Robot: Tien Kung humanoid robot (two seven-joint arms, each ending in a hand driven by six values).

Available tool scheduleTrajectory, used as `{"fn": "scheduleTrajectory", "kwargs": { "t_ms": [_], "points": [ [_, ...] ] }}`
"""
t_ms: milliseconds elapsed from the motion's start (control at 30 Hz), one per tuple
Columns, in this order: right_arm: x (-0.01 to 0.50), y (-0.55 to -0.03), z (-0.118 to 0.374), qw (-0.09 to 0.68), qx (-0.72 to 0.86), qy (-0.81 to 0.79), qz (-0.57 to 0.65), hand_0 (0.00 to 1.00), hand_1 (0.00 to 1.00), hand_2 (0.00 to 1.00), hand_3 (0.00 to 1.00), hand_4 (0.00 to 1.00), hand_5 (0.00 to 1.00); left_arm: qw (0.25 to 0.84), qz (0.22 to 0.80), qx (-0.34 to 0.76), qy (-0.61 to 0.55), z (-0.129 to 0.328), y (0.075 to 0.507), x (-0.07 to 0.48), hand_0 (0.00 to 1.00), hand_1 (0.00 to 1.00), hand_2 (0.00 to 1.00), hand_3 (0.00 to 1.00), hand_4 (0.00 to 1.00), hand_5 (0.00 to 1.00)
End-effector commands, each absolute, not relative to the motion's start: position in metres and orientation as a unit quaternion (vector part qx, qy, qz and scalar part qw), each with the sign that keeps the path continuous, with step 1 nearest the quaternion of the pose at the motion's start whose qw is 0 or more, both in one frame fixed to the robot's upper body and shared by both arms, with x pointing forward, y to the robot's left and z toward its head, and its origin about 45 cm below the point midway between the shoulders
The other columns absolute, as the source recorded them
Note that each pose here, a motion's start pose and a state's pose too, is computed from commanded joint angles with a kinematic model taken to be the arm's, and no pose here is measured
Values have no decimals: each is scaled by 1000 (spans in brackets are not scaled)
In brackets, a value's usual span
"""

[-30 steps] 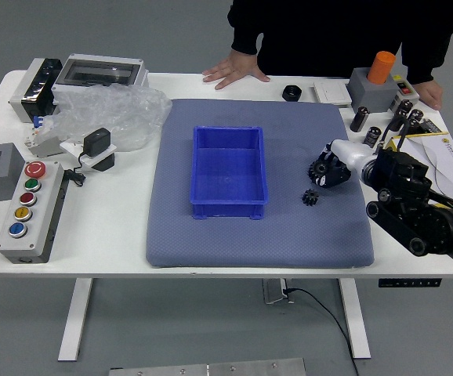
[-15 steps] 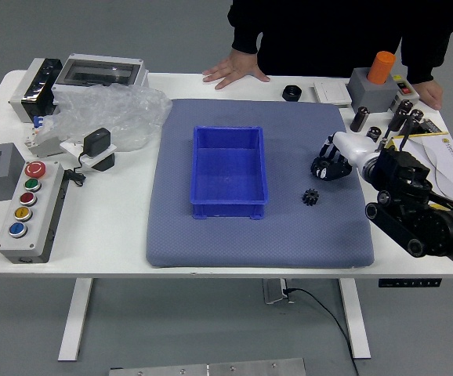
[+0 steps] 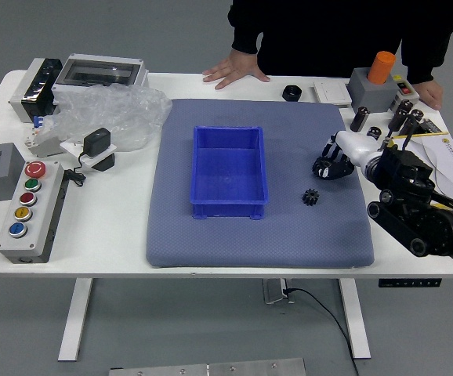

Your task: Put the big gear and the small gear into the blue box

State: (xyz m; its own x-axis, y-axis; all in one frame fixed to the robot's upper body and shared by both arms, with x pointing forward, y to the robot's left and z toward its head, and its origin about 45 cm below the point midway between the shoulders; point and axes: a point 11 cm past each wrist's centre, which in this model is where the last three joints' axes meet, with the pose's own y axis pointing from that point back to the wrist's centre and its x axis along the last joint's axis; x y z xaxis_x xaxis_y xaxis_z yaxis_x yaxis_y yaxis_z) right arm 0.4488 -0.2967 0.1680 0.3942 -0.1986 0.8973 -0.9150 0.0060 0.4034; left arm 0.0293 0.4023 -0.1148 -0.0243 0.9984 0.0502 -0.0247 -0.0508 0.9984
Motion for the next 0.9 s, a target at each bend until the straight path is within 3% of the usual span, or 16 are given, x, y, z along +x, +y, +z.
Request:
{"fn": "scheduleTrajectory", "kwargs": {
  "t_ms": [500, 533, 733, 767, 900],
  "points": [
    [449, -295, 177, 550, 626, -446, 327, 643, 508, 515, 538, 798, 88, 488, 525, 499, 487, -115, 402, 30, 843, 805, 815, 849, 733, 274],
    [449, -295, 177, 551, 626, -445, 326, 649, 527, 567, 588, 707, 166, 488, 525, 499, 487, -115, 402, 30, 843, 805, 815, 848, 733, 276],
    [448, -292, 180, 562, 629, -436, 313, 649, 527, 567, 588, 707, 166, 487, 525, 499, 487, -115, 402, 29, 843, 805, 815, 848, 733, 276],
    [448, -292, 180, 564, 630, -434, 311, 609, 582, 682, 668, 770, 379, 487, 525, 500, 487, -115, 402, 29, 843, 805, 817, 849, 732, 275],
    [447, -290, 181, 573, 631, -427, 304, 609, 582, 682, 668, 770, 379, 487, 525, 500, 487, -115, 402, 29, 843, 805, 817, 849, 732, 275]
  ]
}}
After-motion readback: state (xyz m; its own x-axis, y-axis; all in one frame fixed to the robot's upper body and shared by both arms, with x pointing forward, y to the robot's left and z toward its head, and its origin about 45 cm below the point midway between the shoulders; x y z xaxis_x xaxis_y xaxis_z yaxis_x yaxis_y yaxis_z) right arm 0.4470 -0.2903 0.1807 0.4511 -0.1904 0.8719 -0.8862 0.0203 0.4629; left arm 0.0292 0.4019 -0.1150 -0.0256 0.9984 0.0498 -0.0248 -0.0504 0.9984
